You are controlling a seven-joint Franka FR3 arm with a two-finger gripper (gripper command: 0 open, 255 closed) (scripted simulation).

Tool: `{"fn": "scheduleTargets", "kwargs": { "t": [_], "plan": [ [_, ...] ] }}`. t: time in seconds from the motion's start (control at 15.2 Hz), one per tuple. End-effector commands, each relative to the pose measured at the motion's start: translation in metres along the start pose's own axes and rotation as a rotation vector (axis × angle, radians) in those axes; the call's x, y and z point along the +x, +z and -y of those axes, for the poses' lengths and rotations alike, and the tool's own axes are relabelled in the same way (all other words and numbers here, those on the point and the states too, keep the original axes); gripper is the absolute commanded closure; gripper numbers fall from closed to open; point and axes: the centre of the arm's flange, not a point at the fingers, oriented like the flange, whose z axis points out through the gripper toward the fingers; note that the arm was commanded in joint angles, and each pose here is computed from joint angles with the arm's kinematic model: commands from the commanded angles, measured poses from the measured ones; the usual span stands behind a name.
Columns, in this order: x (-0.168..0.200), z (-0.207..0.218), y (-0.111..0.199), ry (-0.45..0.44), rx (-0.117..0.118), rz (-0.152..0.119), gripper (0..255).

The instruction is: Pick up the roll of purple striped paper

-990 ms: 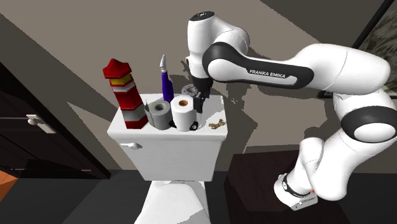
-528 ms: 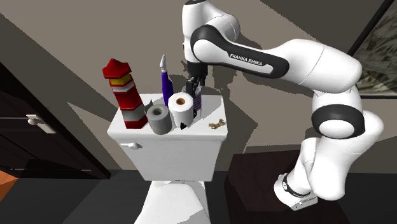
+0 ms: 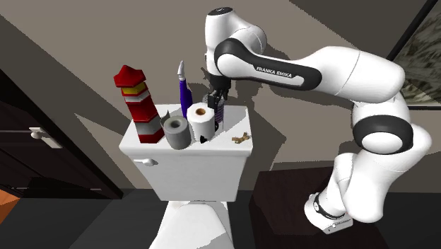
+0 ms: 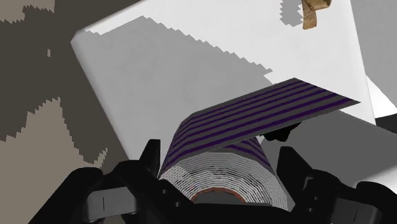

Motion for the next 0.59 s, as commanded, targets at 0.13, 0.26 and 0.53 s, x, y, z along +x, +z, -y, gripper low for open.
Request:
{"fn": "scheduleTargets", "kwargs": {
  "t": [0.13, 0.26, 0.53],
  "plan": [
    [-0.0003, 0.0063, 0.0093, -0.007, -0.001, 0.02, 255],
    [0.0023, 0.0072, 0.009, -0.006, -0.001, 0.02, 255],
    [0.0037, 0.0042, 0.011, -0.007, -0.001, 0.019, 255]
  ]
}}
